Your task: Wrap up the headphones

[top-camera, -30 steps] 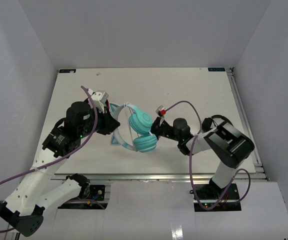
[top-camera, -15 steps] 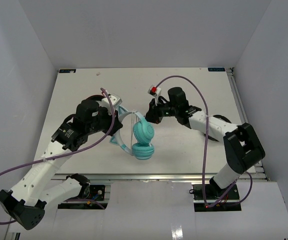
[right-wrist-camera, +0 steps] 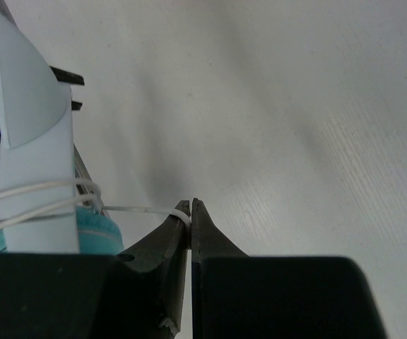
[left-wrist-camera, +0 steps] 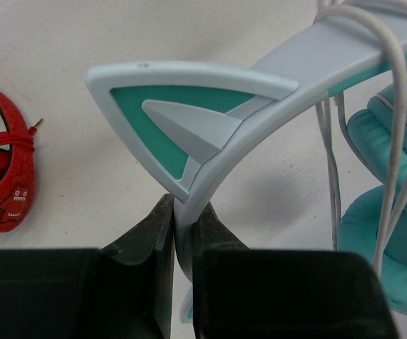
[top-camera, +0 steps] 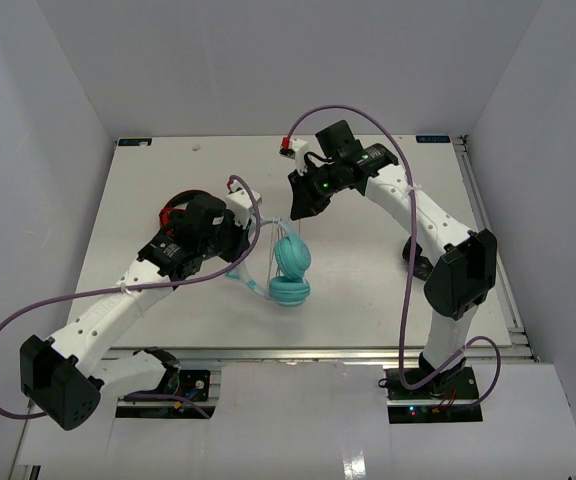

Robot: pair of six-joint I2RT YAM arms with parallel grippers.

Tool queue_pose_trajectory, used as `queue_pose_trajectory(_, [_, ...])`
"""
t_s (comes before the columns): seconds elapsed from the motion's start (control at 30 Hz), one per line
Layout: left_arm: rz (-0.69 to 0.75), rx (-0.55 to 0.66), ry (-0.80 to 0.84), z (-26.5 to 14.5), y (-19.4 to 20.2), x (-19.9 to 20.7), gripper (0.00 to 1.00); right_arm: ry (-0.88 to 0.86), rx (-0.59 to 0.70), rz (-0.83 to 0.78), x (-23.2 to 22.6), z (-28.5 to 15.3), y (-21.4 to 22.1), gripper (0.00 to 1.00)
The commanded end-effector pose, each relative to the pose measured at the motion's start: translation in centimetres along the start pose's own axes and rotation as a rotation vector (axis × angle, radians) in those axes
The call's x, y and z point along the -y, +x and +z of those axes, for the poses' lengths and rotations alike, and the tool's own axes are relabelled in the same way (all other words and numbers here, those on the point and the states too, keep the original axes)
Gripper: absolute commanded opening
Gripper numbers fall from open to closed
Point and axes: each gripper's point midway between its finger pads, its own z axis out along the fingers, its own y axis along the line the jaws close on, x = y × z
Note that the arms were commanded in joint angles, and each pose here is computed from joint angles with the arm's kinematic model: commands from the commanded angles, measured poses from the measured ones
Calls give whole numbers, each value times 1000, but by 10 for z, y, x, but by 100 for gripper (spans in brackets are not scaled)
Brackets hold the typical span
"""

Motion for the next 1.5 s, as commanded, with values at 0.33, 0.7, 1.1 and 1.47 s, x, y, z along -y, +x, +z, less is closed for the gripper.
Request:
queue_pose_trajectory(0.33, [234, -82, 30, 0, 40, 12, 0, 51, -18, -39, 12, -24, 0, 8])
queue_pose_trajectory(0.7, [301, -59, -29, -1, 43, 4, 0, -279, 166, -83, -44, -69, -31, 8])
queue_pose_trajectory(1.1, [323, -40, -62, -1, 39, 1, 0, -567, 245, -60, -84, -88, -52, 8])
queue_pose_trajectory(1.47, [316, -71, -110, 6, 39, -7, 0, -633, 237, 58, -88, -84, -60, 8])
